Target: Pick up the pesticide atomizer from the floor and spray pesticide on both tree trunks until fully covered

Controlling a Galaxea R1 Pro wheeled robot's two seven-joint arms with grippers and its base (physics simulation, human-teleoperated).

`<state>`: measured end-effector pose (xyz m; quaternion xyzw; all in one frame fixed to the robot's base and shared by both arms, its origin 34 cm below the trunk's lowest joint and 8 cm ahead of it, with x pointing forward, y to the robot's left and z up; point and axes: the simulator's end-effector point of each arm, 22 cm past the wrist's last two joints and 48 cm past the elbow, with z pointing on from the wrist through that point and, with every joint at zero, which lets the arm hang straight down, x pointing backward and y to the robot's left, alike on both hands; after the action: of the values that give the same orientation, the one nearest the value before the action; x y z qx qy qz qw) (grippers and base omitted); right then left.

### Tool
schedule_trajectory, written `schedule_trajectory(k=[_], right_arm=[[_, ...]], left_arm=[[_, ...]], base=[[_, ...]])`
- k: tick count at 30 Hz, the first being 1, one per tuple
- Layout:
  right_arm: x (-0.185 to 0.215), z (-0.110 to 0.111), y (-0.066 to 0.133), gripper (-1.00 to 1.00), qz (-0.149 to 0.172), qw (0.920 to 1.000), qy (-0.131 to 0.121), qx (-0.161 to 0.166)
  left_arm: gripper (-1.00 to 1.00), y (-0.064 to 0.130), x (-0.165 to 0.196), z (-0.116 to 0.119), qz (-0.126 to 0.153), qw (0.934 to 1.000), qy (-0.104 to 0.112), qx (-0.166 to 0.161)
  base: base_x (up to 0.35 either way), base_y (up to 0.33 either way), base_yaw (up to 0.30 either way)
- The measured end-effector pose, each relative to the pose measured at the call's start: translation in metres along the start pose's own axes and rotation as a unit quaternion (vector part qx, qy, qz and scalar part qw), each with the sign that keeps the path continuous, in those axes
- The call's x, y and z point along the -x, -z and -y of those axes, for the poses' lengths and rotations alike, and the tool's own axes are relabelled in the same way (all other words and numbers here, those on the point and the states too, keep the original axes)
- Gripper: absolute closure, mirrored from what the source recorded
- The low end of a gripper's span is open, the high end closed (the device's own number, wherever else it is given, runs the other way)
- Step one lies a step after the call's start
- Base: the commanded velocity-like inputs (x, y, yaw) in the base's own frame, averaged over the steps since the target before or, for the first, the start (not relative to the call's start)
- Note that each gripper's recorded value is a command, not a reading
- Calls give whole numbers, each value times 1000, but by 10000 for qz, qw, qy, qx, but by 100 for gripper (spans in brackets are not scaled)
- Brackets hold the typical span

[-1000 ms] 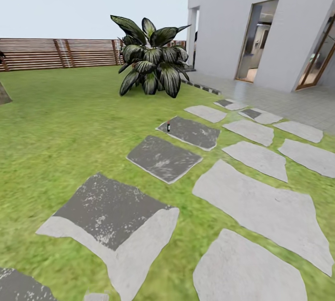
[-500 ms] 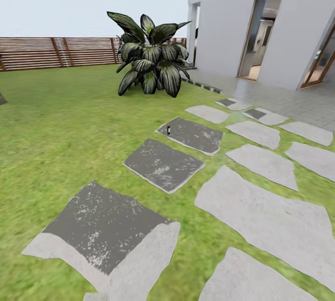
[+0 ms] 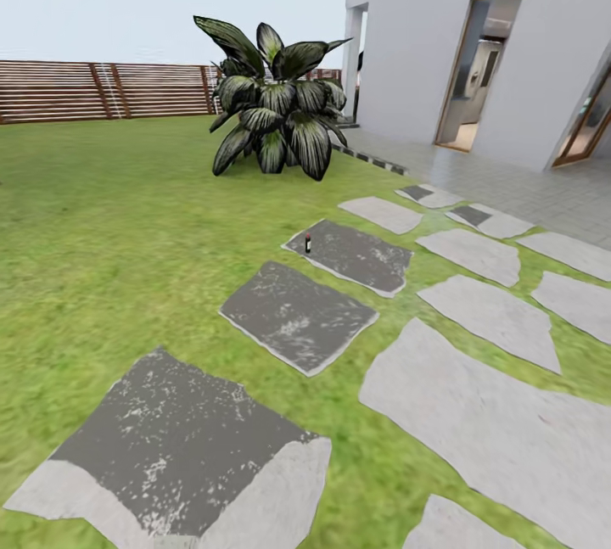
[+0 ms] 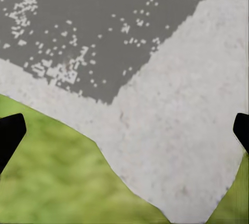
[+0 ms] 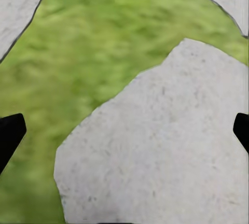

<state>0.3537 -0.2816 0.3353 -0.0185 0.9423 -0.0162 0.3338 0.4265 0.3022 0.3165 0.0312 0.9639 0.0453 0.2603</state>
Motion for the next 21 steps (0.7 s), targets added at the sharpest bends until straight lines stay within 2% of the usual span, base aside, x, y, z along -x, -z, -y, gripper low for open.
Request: schedule_trajectory(k=[21], right_arm=[[0,0,0,-100,0,10000,0,1]], left_arm=[[-100,0,0,0,0,10000,0,0]], base=[[339,0,0]])
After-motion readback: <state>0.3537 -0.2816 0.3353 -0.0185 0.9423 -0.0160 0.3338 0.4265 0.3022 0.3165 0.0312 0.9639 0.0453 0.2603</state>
